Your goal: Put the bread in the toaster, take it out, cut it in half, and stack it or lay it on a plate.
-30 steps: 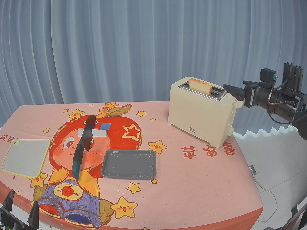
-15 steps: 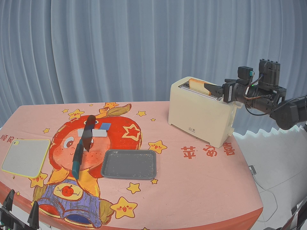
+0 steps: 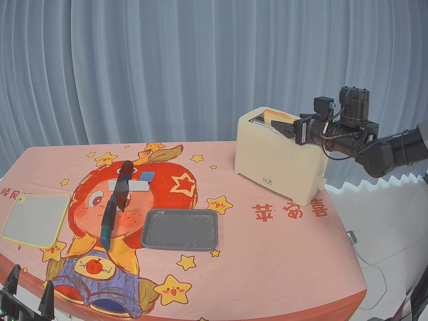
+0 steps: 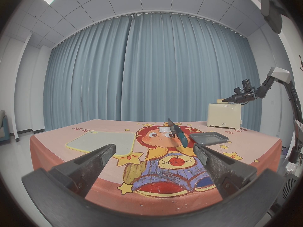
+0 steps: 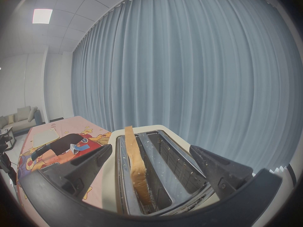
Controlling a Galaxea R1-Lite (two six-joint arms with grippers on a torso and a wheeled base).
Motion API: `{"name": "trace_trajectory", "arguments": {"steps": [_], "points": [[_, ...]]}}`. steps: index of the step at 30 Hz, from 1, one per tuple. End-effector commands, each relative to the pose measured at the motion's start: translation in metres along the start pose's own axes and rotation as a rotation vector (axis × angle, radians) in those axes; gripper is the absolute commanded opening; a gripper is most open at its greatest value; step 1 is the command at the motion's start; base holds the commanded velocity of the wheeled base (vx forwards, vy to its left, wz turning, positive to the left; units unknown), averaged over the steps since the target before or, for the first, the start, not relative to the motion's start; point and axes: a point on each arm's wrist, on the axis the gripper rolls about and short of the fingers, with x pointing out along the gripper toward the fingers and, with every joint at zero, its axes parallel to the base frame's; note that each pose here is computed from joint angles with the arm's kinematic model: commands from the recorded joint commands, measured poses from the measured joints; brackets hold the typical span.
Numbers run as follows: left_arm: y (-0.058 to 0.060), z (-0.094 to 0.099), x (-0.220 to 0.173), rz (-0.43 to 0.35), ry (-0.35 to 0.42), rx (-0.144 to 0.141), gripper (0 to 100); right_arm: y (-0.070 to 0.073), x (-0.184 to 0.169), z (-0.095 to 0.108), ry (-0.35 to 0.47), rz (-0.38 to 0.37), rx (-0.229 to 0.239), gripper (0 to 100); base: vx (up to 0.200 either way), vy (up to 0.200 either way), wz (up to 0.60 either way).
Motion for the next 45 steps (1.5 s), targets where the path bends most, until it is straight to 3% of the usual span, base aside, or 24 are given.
{"name": "trace_trajectory", "arguments": {"steps": [1, 3, 4, 14, 30, 41, 45], "points": [[0.0, -0.005, 0.001, 0.001, 0.019, -0.001, 100, 0.0, 0.004, -0.004, 0.01, 0.001, 0.001, 100, 0.0, 0.0, 0.0], [0.0, -0.005, 0.001, 0.001, 0.019, 0.001, 100, 0.003, 0.005, -0.004, 0.009, 0.005, -0.001, 100, 0.0, 0.0, 0.0], [0.0, -0.005, 0.001, 0.001, 0.019, 0.001, 100, 0.003, 0.005, -0.004, 0.009, 0.005, -0.001, 0, 0.0, 0.0, 0.0], [0.0, -0.005, 0.001, 0.001, 0.019, 0.001, 100, 0.009, 0.001, 0.0, -0.003, 0.02, -0.001, 0, 0.0, 0.0, 0.0], [0.0, -0.005, 0.001, 0.001, 0.019, 0.001, 100, 0.019, -0.042, 0.049, -0.143, 0.032, -0.011, 0, 0.0, 0.0, 0.0], [0.0, -0.005, 0.001, 0.001, 0.019, 0.001, 100, 0.024, -0.062, 0.062, -0.193, 0.043, 0.004, 0, 0.0, 0.0, 0.0], [0.0, -0.005, 0.001, 0.001, 0.019, 0.001, 100, 0.03, -0.072, 0.058, -0.179, 0.057, 0.009, 0, 0.0, 0.0, 0.0]]}}
